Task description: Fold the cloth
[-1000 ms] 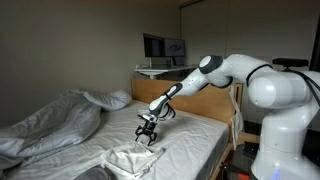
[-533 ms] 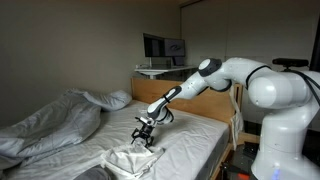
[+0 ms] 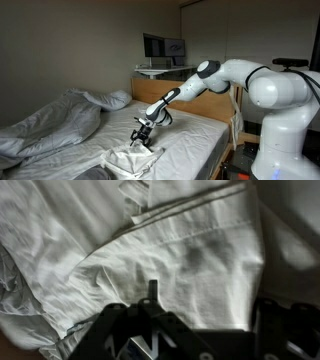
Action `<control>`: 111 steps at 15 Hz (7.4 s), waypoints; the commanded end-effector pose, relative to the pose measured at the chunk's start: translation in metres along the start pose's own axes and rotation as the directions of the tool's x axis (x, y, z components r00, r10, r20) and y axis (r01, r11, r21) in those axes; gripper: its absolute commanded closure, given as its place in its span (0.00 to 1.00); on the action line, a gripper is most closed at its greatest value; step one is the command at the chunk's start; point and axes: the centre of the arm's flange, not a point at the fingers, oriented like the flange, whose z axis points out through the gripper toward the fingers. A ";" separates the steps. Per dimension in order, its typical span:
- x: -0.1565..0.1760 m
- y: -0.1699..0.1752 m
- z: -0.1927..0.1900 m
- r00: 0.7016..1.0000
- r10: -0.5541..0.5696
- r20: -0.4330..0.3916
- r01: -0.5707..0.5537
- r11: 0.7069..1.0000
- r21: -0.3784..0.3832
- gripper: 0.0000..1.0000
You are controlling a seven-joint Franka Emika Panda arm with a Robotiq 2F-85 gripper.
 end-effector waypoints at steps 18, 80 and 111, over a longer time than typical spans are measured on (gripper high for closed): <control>-0.021 0.053 -0.011 0.992 -0.084 0.096 0.092 0.993 -0.076 0.91; -0.037 0.163 -0.044 0.860 -0.318 0.400 0.333 0.942 0.033 0.00; 0.197 0.182 0.086 0.205 -0.953 0.223 0.791 0.295 0.536 0.00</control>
